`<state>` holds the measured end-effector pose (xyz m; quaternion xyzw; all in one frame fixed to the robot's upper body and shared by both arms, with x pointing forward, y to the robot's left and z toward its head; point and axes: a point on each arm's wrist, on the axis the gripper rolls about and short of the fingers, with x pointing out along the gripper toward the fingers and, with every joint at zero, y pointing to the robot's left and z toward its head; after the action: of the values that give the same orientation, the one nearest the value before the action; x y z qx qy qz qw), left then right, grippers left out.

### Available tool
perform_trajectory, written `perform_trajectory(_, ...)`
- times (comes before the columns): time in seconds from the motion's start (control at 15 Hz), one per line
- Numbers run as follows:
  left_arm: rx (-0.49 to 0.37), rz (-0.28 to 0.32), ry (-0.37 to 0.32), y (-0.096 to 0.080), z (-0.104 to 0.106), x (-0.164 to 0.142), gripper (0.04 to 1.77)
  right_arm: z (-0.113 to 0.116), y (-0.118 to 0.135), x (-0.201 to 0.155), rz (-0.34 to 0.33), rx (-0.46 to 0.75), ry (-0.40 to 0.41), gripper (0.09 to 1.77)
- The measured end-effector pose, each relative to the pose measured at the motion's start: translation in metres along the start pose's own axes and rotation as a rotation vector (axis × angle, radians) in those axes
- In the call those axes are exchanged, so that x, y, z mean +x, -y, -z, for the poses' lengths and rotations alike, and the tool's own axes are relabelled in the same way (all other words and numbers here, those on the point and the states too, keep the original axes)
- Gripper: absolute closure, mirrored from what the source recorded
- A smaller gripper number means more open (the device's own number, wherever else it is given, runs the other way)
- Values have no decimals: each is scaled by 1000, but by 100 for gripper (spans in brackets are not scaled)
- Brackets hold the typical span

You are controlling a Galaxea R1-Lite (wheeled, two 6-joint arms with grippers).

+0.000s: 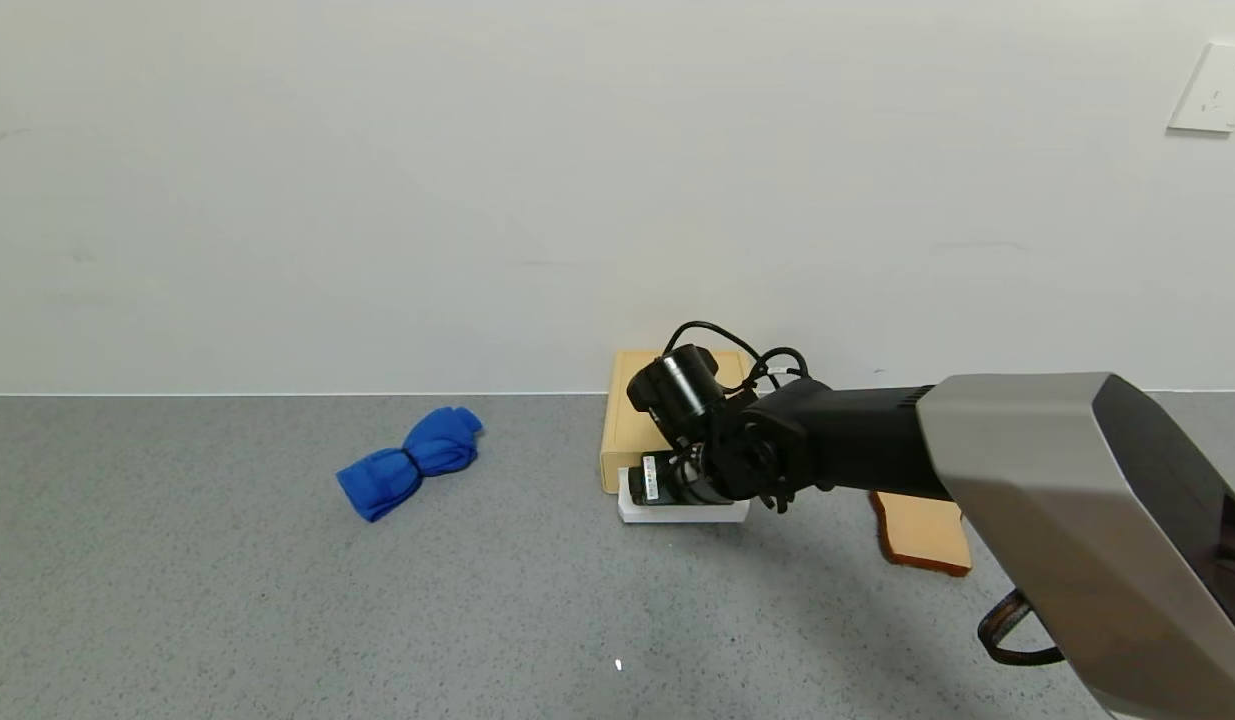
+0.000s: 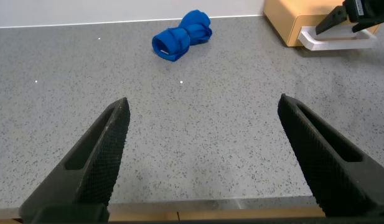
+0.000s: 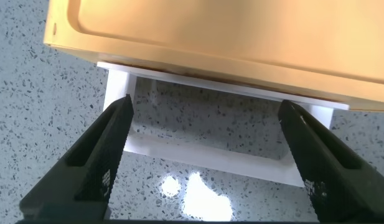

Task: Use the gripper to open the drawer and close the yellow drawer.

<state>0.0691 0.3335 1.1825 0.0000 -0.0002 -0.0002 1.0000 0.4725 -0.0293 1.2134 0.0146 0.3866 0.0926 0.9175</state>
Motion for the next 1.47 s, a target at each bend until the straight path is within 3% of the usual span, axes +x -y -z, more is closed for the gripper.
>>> perform_trajectory(0.4,0,0,0,0,0,0,9,-17,-2,-38,-27,-13,40,15)
perform_trajectory(0.8,0,0,0,0,0,0,9,-51,16,-139,-73,14,124,15)
perform_trajectory(1.13,0,0,0,0,0,0,9,-55,55,-252,-95,29,168,15)
perform_trajectory(1.47,0,0,0,0,0,0,9,-25,115,-340,-77,77,226,15)
